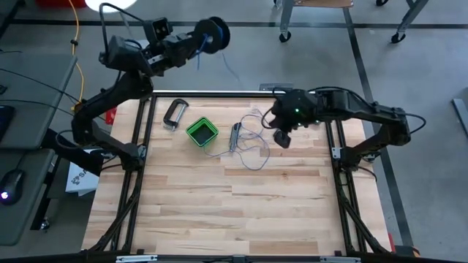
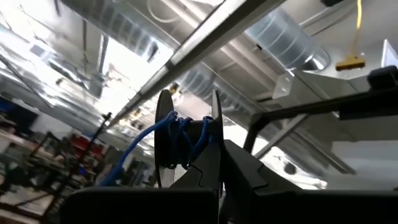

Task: Coil cords
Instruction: Coil the blue wire onto the spool

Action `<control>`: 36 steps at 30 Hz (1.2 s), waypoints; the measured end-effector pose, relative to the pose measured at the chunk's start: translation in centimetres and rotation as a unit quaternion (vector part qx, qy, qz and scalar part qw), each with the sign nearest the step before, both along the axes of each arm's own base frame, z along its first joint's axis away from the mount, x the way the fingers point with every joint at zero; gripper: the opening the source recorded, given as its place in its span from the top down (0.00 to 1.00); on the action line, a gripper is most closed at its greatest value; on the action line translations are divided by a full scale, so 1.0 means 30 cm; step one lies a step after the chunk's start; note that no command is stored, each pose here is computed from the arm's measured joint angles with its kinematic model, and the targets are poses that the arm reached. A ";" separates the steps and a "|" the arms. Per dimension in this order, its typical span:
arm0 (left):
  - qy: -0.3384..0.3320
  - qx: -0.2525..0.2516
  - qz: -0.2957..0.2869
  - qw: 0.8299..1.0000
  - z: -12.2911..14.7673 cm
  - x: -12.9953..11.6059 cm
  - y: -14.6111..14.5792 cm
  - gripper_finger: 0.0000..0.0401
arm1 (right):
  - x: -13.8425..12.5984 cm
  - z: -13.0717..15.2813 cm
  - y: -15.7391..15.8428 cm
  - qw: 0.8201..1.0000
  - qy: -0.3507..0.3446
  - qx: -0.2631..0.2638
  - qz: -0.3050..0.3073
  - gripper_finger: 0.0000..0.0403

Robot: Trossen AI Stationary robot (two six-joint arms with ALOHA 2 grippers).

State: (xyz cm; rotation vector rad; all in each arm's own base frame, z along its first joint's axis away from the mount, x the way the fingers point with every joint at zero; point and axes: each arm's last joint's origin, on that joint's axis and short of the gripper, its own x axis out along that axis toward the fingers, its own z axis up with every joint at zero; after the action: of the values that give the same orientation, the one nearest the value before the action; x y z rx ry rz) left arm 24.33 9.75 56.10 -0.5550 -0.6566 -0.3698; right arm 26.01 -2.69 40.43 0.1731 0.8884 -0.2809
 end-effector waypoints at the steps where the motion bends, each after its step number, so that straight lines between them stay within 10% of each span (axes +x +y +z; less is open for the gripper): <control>1: -0.002 0.000 0.005 1.000 0.002 -0.007 0.006 1.00 | -0.007 -0.005 0.003 1.000 0.012 0.004 -0.003 1.00; 28: 0.001 -0.016 0.111 0.994 0.006 -0.100 0.156 1.00 | -0.086 -0.047 0.161 0.987 0.146 0.052 0.043 1.00; 36: 0.007 -0.025 0.107 0.994 0.004 -0.099 0.161 1.00 | -0.045 -0.019 0.160 0.998 0.059 -0.024 0.020 1.00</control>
State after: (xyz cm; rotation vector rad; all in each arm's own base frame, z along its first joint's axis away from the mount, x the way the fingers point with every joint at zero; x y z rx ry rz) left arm 21.35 14.57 56.21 -0.5286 -0.7063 -0.1484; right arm 24.65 2.12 39.86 0.0955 1.0000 -0.2777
